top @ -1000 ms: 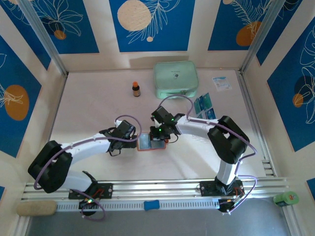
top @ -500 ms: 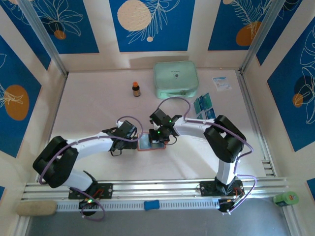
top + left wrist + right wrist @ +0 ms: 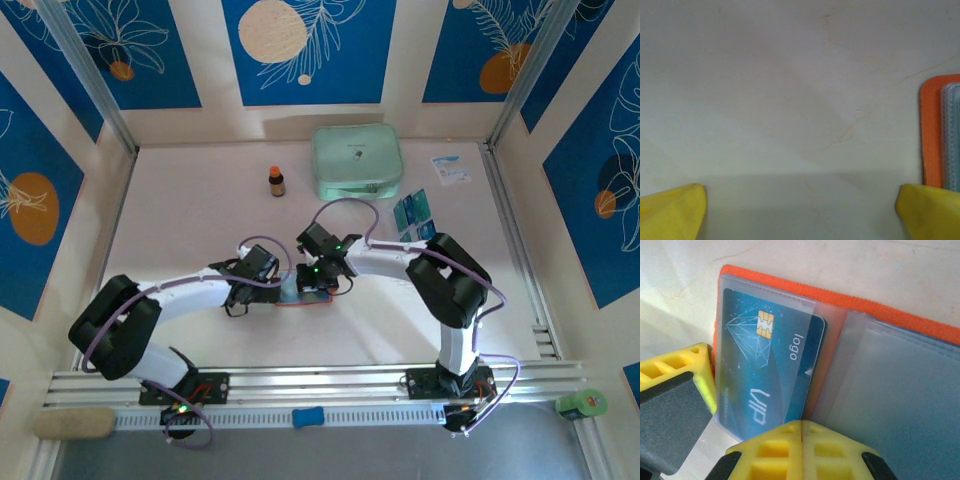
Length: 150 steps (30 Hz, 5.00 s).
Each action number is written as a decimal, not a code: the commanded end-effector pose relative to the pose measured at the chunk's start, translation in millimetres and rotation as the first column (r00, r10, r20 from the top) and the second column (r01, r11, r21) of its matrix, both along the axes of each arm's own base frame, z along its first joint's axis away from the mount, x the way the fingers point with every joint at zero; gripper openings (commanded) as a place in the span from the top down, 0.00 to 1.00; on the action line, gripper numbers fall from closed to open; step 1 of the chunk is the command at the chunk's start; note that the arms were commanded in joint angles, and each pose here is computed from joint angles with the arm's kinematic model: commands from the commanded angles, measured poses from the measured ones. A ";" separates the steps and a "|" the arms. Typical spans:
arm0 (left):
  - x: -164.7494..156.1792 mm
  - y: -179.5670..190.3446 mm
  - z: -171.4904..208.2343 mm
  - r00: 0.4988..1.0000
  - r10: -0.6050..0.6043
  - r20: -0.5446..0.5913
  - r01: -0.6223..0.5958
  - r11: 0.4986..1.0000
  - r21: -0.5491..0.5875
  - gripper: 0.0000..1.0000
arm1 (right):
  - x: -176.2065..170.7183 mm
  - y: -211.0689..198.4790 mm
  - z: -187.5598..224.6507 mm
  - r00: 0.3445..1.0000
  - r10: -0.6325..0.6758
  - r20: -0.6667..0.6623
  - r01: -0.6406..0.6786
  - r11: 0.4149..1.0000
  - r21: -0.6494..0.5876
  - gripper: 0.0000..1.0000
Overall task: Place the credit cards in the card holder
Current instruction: Insert the credit card into the card slot, then flip over the card slot on the card holder.
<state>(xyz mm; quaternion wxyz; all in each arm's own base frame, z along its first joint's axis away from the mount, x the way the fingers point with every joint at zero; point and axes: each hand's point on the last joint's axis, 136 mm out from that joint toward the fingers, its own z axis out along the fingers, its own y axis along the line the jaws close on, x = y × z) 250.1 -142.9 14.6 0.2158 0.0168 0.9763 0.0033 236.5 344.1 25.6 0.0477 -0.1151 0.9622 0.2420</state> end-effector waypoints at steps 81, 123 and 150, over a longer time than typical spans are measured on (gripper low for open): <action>0.2 20.6 33.7 0.995 0.075 0.063 -0.075 0.997 0.002 0.00 | 5.3 3.1 20.0 1.000 0.019 -0.001 -0.019 0.998 0.052 1.00; 6.1 6.7 47.6 0.995 0.043 0.089 -0.037 0.997 -0.063 0.00 | 23.1 -18.0 46.4 0.999 -0.020 0.050 0.017 0.998 0.062 1.00; 4.7 -80.4 47.7 0.993 -0.107 0.050 0.115 0.974 -0.195 0.00 | 44.6 -50.6 26.4 0.999 -0.037 0.024 0.036 0.999 0.038 1.00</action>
